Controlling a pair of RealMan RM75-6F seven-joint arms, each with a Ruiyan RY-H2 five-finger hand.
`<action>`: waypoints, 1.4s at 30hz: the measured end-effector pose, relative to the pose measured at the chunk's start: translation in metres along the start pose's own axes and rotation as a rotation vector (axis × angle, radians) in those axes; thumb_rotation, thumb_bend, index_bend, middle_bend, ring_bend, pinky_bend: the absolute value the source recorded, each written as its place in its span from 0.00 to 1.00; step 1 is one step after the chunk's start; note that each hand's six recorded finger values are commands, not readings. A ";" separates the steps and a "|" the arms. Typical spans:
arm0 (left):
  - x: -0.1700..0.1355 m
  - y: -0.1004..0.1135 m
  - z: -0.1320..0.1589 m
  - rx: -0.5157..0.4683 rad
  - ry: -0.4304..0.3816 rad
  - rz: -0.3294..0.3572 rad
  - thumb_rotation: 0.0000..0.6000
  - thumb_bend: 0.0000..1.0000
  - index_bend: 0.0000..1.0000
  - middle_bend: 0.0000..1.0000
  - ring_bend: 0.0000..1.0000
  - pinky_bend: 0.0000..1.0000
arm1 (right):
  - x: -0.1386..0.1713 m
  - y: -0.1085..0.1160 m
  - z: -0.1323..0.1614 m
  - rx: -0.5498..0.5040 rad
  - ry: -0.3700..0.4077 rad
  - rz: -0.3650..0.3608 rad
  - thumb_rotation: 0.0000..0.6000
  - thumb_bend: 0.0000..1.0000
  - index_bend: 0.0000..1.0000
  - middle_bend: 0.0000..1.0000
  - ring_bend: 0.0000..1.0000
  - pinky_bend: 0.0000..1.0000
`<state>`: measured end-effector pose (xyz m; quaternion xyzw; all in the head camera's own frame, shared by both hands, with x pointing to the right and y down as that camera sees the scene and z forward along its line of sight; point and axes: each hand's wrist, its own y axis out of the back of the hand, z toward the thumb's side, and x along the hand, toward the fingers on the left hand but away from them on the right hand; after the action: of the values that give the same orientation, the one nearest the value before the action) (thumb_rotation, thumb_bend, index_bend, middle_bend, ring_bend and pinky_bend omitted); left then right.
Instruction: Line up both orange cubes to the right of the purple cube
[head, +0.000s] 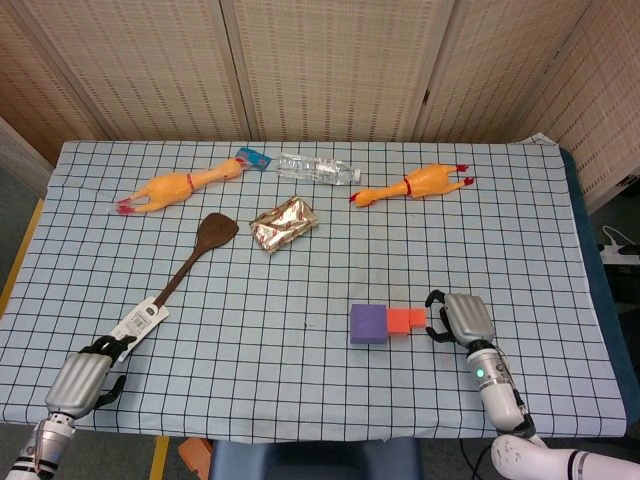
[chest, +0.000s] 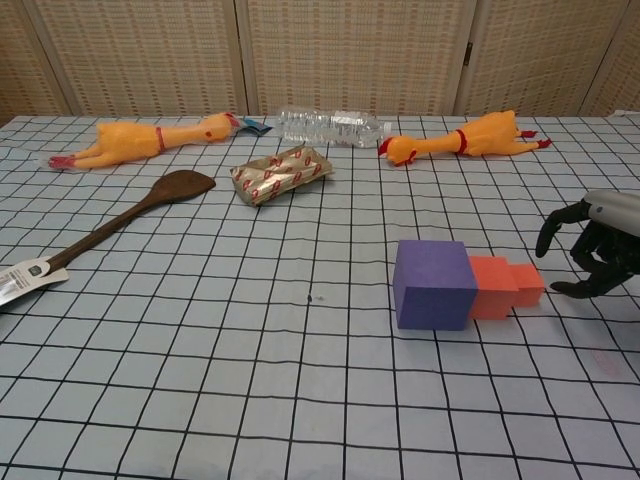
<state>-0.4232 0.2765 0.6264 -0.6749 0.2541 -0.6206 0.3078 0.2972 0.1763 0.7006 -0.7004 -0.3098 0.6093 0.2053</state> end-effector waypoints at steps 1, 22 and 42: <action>0.000 0.000 0.000 0.000 0.000 -0.001 1.00 0.45 0.19 0.28 0.17 0.38 | 0.000 -0.001 -0.001 0.003 -0.005 0.004 1.00 0.32 0.41 0.86 0.96 1.00; 0.000 0.000 0.000 -0.001 0.000 -0.004 1.00 0.45 0.19 0.29 0.17 0.38 | 0.001 -0.014 0.001 -0.009 -0.010 0.054 1.00 0.49 0.43 0.86 0.96 1.00; 0.000 -0.001 0.000 -0.003 0.000 -0.010 1.00 0.45 0.19 0.29 0.17 0.38 | 0.001 -0.022 0.004 -0.021 0.011 0.080 1.00 0.49 0.42 0.86 0.96 1.00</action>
<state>-0.4229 0.2772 0.6269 -0.6768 0.2518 -0.6216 0.3037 0.2894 0.1925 0.7132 -0.7177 -0.2867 0.6100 0.1750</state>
